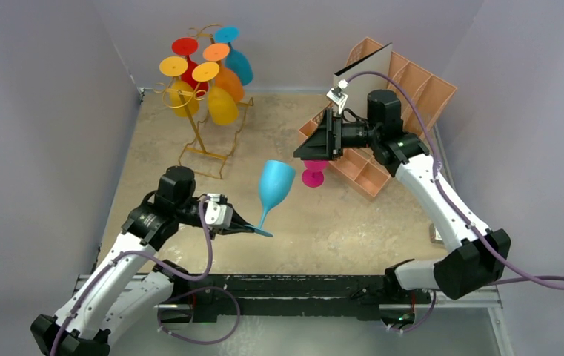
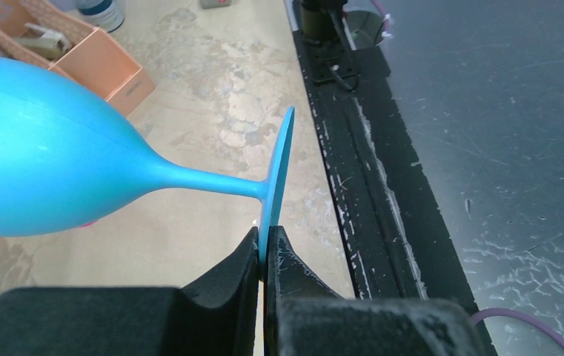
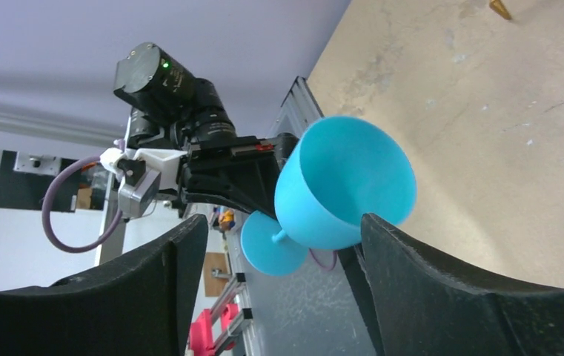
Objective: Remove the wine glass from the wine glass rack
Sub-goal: Place the wine glass at the center of the board.
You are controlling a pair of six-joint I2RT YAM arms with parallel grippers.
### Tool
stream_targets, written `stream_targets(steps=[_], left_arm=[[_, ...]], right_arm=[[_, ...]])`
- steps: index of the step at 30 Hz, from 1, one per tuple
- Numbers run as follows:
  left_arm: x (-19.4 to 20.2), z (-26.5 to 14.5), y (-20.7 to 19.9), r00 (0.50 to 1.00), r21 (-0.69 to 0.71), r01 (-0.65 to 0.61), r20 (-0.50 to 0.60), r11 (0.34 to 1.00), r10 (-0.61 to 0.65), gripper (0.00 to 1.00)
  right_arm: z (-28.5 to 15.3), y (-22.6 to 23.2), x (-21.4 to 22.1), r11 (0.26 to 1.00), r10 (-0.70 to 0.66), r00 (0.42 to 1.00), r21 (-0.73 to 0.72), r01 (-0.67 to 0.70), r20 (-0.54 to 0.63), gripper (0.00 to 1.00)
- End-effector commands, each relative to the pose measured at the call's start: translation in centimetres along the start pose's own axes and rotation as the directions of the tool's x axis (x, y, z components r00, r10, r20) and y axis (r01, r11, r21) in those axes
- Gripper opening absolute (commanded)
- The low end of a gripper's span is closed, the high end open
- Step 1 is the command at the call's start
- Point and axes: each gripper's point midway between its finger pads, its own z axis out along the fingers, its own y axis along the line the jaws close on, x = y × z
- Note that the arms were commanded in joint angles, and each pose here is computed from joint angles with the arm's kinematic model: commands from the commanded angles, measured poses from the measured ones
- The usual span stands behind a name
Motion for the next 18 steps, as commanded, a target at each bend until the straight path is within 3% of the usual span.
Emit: stream_targets(steps=[1,9,18], left_arm=[[-2.8,0.4,-0.4,0.988,0.091,-0.111,0.114,0.99,0.1,0.0],[-3.4,0.4,-0.5,0.986,0.121,-0.125,0.127,0.985,0.11,0.0],[-3.5,0.3,-0.8,0.986,0.126,-0.122,0.129,0.984,0.106,0.0]], right_arm=[[-0.4,2.7,0.2,0.995,-0.041,0.998,-0.092,0.036,-0.054,0.75],[0.7,3.2,2.1,0.989,0.008,0.984,-0.141,-0.034,-0.177,0.61],[1.7,3.0,2.7,0.99,0.003,0.978,-0.141,-0.033,-0.209,0.52]])
